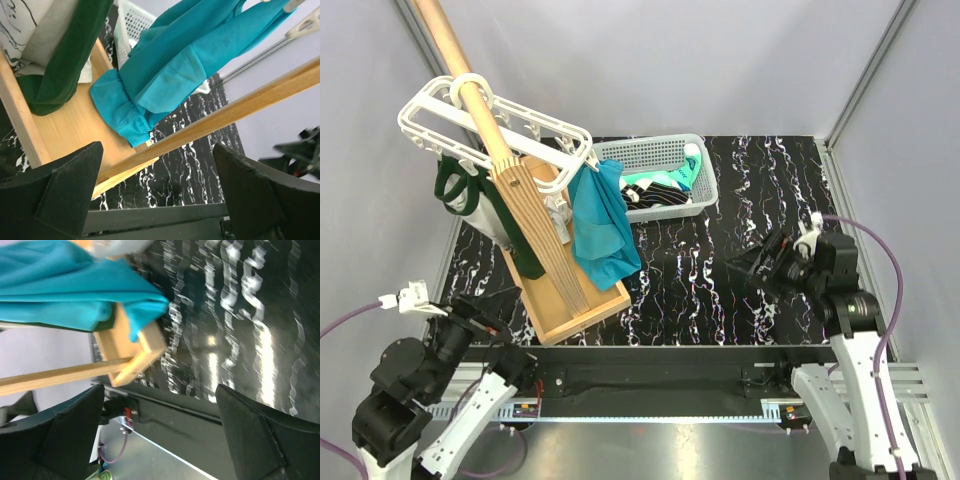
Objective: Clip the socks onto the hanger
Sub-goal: Adjust the hanger on the clothesline.
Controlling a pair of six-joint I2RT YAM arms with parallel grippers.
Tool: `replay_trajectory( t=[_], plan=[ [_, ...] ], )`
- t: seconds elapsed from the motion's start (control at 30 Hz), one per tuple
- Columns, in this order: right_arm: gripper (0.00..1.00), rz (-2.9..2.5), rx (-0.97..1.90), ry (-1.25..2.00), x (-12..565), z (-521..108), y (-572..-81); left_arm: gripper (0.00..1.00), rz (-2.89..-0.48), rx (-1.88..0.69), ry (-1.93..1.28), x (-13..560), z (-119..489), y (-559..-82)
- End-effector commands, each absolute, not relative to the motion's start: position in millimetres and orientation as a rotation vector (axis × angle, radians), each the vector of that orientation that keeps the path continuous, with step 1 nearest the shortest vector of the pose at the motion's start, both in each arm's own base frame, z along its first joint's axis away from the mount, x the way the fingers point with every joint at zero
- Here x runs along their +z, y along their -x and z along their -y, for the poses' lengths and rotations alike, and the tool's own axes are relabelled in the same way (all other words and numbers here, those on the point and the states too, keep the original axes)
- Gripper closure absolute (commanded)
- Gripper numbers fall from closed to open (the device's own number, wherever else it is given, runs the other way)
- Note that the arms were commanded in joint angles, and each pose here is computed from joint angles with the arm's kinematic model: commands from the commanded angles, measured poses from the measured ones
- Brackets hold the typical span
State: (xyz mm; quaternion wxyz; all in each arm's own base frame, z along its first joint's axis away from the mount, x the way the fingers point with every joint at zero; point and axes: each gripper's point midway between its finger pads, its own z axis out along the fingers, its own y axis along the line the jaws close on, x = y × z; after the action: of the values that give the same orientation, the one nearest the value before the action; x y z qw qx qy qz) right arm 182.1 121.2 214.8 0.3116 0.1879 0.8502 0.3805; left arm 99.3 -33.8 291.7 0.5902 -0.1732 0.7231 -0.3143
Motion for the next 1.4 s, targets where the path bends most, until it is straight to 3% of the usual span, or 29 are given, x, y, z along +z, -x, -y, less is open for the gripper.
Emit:
replay_trajectory(
  t=[0.0, 0.27, 0.43, 0.63, 0.77, 1.03, 1.23, 1.37],
  plan=[
    [0.00, -2.098, 1.133, -0.274, 268.2, -140.0, -214.2, 0.01, -1.762, -0.643, 0.403, 287.9, 30.4, -105.6],
    [0.00, -2.008, 1.332, 0.079, 339.3, -232.8, -236.2, 0.02, -1.802, -0.560, 0.507, 284.6, 15.4, -106.3],
    [0.00, -1.935, 1.399, 0.292, 368.3, -303.3, -229.9, 0.10, -1.851, -0.522, 0.391, 293.0, 24.5, -111.6],
    [0.07, -1.815, 1.501, 0.456, 402.4, -350.7, -215.1, 0.16, -1.966, -0.346, 0.399, 291.8, 14.8, -121.1],
    [0.19, -1.689, 1.603, 0.469, 449.4, -362.1, -212.7, 0.20, -1.853, -0.394, 0.439, 325.5, 11.5, -125.3],
    [0.26, -1.514, 1.839, 0.461, 539.7, -382.3, -211.7, 0.24, -1.611, -0.607, 0.471, 388.1, 25.2, -135.0],
    [0.40, -1.661, 1.834, 0.396, 526.6, -407.3, -238.4, 0.25, -1.570, -0.623, 0.469, 409.0, 28.9, -142.5],
    [0.41, -1.739, 1.728, 0.288, 510.3, -400.9, -252.3, 0.26, -1.564, -0.634, 0.450, 418.7, 32.0, -143.1]
  ],
)
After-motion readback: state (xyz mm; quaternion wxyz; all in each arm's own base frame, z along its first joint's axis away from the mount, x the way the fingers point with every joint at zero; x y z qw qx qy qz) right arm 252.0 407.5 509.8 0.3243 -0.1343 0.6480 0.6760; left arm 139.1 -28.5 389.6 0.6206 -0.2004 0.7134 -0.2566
